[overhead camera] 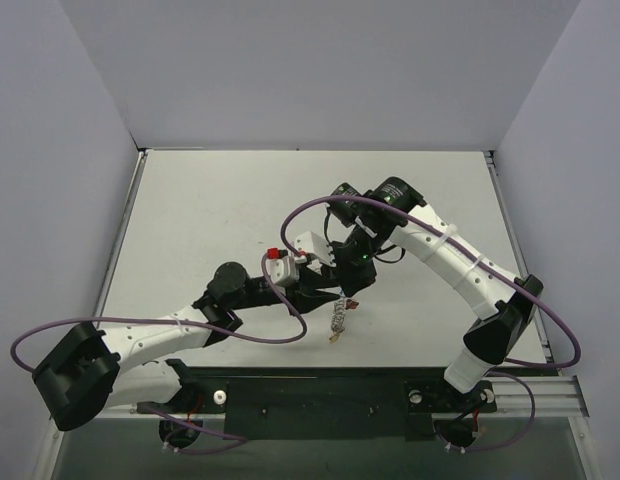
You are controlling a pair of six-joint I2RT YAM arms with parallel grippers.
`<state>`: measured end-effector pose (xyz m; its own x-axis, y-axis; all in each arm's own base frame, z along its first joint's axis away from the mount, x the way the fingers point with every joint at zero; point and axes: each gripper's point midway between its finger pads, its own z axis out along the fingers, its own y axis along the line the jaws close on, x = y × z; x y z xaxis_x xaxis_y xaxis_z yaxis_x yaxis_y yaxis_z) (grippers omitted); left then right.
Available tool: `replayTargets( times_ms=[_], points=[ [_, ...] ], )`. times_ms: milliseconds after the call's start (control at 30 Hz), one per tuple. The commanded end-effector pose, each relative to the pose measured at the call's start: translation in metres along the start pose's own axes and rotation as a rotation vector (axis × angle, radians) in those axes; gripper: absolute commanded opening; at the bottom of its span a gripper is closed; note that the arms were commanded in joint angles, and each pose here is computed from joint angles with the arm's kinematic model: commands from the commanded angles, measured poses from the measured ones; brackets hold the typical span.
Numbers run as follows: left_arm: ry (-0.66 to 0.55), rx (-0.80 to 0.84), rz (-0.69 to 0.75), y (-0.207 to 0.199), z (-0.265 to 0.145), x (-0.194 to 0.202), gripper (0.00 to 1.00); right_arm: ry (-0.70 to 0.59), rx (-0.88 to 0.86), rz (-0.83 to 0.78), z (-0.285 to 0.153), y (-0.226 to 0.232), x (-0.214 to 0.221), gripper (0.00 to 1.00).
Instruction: Put the keys on the keyring
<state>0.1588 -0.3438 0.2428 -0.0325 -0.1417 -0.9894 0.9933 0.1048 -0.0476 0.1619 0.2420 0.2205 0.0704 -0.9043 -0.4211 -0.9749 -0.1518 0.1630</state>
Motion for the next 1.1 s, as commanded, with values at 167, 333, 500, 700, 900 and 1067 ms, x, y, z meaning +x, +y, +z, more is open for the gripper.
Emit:
replayTargets(
  times_ms=[167,333,500,700,900,1067],
  points=[
    [-0.050,0.014,0.033,0.001,0.014,-0.018,0.38,-0.039,-0.014,0.039,-0.010,0.018,-0.002,0.00],
    [-0.060,-0.012,0.038,0.003,0.009,-0.014,0.38,-0.080,0.001,0.057,-0.013,0.015,-0.005,0.00],
    [-0.096,-0.034,0.047,0.004,0.003,-0.018,0.38,-0.091,0.002,0.056,-0.014,0.016,-0.005,0.00],
    [-0.137,-0.041,0.039,0.002,-0.006,-0.027,0.43,-0.094,-0.006,0.059,-0.013,0.019,-0.004,0.00],
    [-0.143,0.005,0.009,-0.005,-0.002,-0.031,0.43,-0.097,-0.013,0.062,-0.012,0.019,-0.004,0.00],
    [-0.131,0.038,-0.016,-0.008,0.003,-0.028,0.42,-0.097,-0.014,0.061,-0.011,0.019,-0.005,0.00]
  ],
)
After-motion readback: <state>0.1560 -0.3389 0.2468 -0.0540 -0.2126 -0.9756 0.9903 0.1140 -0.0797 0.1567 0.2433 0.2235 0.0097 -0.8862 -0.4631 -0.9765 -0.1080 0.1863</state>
